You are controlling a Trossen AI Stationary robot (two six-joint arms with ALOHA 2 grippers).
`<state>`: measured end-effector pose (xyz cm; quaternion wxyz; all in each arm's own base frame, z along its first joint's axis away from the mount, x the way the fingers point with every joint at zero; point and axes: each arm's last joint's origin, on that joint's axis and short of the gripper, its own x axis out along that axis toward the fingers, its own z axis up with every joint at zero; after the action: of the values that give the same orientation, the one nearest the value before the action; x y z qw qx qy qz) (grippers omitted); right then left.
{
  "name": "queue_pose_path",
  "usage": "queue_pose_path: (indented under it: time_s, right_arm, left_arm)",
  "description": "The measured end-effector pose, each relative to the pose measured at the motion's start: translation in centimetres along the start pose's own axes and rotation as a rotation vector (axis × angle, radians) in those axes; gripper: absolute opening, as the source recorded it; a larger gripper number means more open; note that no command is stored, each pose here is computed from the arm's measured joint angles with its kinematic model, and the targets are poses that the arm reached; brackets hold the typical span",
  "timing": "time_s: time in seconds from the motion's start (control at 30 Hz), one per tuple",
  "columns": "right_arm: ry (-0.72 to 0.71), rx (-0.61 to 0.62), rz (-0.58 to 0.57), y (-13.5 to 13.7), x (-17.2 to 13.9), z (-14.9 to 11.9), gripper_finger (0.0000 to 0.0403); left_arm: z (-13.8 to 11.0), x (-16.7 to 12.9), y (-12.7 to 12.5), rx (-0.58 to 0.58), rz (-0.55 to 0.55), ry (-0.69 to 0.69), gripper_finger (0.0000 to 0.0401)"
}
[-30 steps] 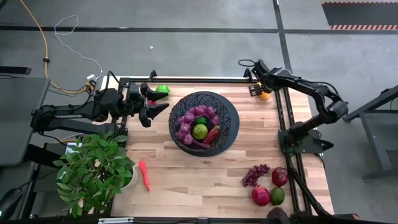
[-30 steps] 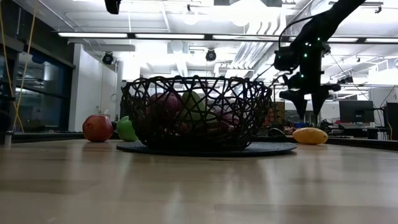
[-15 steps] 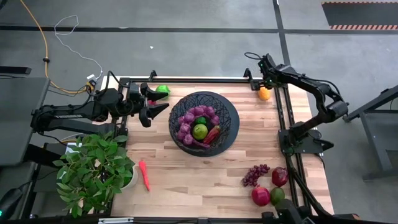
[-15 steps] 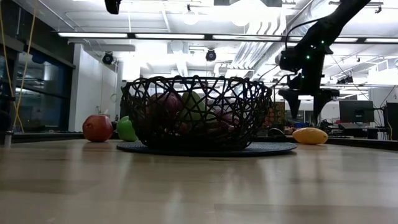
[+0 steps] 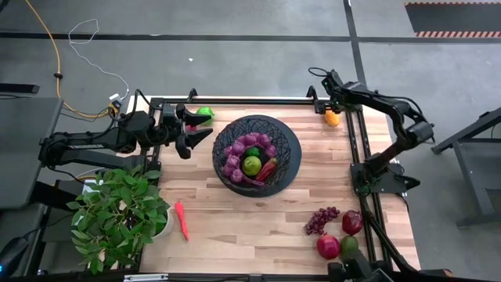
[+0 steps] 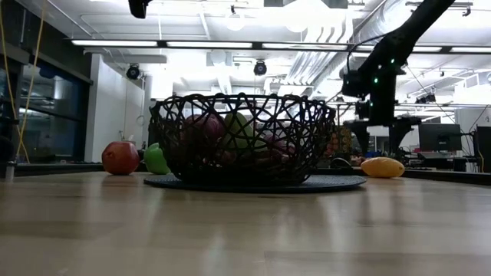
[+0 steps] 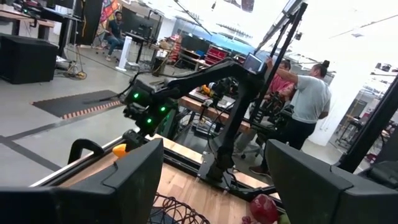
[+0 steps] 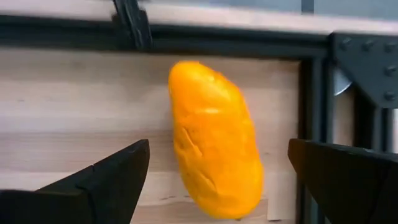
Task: Build produce basket
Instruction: Put the yellow mango into basket
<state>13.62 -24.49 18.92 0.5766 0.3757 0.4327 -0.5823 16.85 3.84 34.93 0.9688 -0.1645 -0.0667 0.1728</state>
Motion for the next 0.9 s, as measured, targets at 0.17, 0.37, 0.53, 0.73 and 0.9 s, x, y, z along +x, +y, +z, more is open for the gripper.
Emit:
queue_pose_path:
  time_s: [0.17,0.37,0.53,0.73,0.9]
  right_arm:
    - [0.062,0.038,-0.02,1.0,1.7,-0.5,0.0374]
    - [0.064,0.054,-0.086,2.1,2.8,-1.1,0.0373]
    - [0.069,0.068,-0.091,2.8,3.4,-1.3,0.0373]
    - [0.059,0.14,-0.101,2.9,3.7,-1.3,0.0373]
    - [0.046,0.161,-0.097,3.0,3.7,-1.2,0.0373]
  left_arm:
    - [0.0,0.0,0.0,0.0,0.0,0.0,0.0271]
    - [0.0,0.0,0.0,0.0,-0.001,0.0,0.0271]
    - [0.0,0.0,0.0,0.0,-0.001,0.0,0.0271]
    - [0.0,0.0,0.0,-0.001,-0.011,0.004,0.0271]
    - [0.0,0.0,0.0,-0.004,-0.014,0.005,0.0271]
